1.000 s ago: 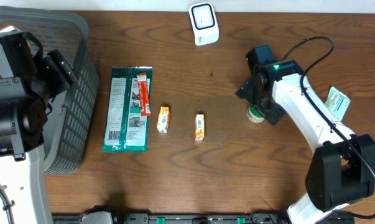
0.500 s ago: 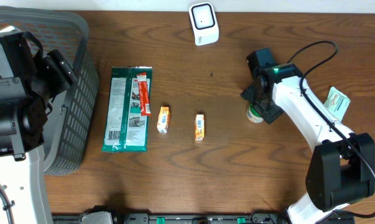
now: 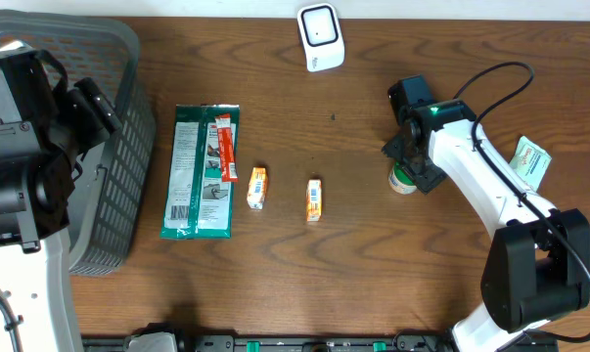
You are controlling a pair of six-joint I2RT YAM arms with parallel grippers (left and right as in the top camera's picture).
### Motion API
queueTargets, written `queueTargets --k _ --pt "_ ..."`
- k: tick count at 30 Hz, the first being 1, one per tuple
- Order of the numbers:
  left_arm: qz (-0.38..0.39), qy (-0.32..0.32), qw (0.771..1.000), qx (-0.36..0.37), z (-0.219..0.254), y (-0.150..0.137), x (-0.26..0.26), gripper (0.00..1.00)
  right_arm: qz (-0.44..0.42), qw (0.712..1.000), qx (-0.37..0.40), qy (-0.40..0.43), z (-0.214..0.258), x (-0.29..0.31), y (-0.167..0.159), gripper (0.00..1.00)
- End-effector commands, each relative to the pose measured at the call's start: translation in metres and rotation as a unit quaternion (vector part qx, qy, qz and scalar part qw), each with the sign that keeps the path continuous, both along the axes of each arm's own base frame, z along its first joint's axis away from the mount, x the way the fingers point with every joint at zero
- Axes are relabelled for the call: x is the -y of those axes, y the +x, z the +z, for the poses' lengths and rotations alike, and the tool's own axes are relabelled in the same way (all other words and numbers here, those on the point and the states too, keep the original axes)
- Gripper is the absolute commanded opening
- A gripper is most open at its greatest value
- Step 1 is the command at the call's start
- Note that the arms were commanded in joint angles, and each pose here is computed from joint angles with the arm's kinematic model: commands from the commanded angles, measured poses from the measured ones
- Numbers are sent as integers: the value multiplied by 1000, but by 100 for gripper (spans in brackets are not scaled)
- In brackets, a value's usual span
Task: Scan the item barcode
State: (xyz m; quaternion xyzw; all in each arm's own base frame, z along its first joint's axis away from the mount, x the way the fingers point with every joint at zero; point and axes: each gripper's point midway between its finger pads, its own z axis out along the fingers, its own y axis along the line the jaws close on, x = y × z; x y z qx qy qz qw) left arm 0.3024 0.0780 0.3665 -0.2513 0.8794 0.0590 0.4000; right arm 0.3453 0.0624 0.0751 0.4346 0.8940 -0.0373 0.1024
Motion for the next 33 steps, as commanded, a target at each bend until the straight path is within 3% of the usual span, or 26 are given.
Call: queueTargets --k 1,6,21,25,33 --pt "6 3 1000 1 2 -1 -3 88 -5 1000 -4 -15 -2 7 -2 74" --pt "6 3 1000 1 2 -1 -3 88 49 998 -13 -24 -2 7 -2 69" --pt "6 3 1000 1 2 -1 -3 88 220 974 -37 -49 -2 7 1 72" --pt "6 3 1000 1 2 -1 -3 88 191 980 -38 -32 -3 3 -3 66" --pt "6 3 1000 1 2 0 -3 88 14 999 -35 8 -11 -1 -16 77"
